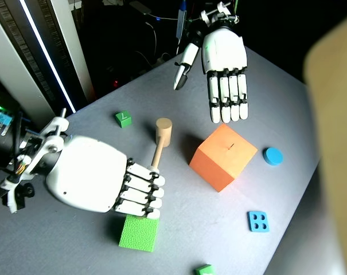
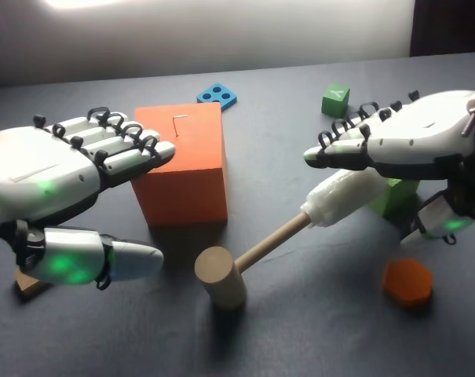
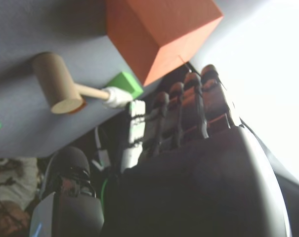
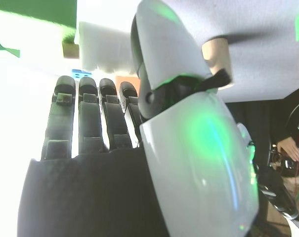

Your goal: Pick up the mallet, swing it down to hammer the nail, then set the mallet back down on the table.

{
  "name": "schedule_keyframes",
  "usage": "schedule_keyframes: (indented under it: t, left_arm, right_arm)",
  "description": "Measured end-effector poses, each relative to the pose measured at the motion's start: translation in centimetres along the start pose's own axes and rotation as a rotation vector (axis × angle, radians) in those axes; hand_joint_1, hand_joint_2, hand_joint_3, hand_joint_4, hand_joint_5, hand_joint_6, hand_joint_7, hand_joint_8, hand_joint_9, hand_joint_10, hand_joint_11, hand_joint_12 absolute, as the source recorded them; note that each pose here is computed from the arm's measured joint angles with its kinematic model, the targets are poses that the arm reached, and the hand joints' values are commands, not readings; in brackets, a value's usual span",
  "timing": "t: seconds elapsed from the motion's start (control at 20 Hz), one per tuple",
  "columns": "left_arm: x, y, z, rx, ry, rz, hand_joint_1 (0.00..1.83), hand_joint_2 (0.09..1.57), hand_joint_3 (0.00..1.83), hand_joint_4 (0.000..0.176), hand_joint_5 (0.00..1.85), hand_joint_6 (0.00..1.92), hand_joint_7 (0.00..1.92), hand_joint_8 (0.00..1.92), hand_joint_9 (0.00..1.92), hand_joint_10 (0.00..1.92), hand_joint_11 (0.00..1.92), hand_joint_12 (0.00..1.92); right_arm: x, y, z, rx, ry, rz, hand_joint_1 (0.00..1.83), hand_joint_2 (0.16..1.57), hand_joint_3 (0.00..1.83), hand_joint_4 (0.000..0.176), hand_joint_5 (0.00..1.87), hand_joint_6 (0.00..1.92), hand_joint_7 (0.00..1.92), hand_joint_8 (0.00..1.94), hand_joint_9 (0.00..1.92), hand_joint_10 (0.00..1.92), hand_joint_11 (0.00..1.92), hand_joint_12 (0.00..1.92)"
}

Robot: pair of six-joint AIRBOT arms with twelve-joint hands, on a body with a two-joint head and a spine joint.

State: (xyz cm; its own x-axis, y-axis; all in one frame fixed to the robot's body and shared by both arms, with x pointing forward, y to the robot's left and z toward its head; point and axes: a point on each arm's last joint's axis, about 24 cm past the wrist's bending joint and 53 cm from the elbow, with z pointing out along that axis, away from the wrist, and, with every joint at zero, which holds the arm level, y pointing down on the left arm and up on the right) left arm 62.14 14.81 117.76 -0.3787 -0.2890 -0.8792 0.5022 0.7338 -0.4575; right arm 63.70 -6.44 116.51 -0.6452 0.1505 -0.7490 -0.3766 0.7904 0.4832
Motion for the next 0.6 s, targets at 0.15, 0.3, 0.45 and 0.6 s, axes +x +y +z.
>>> schedule_keyframes:
  t: [0.15,0.3,0.45,0.6]
  left_arm:
    - [0.0,0.4,0.4,-0.003,-0.003,0.001,0.00,1.16,0.00,0.000,0.00,0.00,0.00,0.00,0.00,0.00,0.00,0.00]
    - [-0.4,1.1,0.4,-0.016,-0.009,0.008,0.00,1.17,0.01,0.000,0.00,0.00,0.00,0.00,0.00,0.00,0.00,0.00]
    - [0.0,1.9,0.4,-0.037,0.004,0.003,0.00,1.17,0.01,0.000,0.00,0.00,0.00,0.00,0.00,0.00,0.00,0.00]
    - [0.0,1.9,0.5,-0.036,0.001,0.002,0.00,1.17,0.01,0.000,0.00,0.00,0.00,0.00,0.00,0.00,0.00,0.00]
  right_arm:
    - [-0.2,0.3,0.6,0.000,0.003,-0.005,1.24,0.97,0.00,0.000,0.00,0.00,0.00,0.00,0.00,0.00,0.00,0.00]
    - [-0.1,0.6,2.2,0.006,0.023,-0.006,1.22,0.98,0.00,0.000,0.00,0.00,0.00,0.00,0.00,0.00,0.00,0.00]
    - [-0.5,0.0,4.0,0.047,0.006,0.015,1.22,0.97,0.00,0.000,0.00,0.00,0.00,0.00,0.00,0.00,0.02,0.01]
    - [-0.7,-0.7,5.0,0.073,-0.008,-0.011,1.27,0.98,0.00,0.000,0.00,0.00,0.00,0.00,0.00,0.00,0.01,0.01]
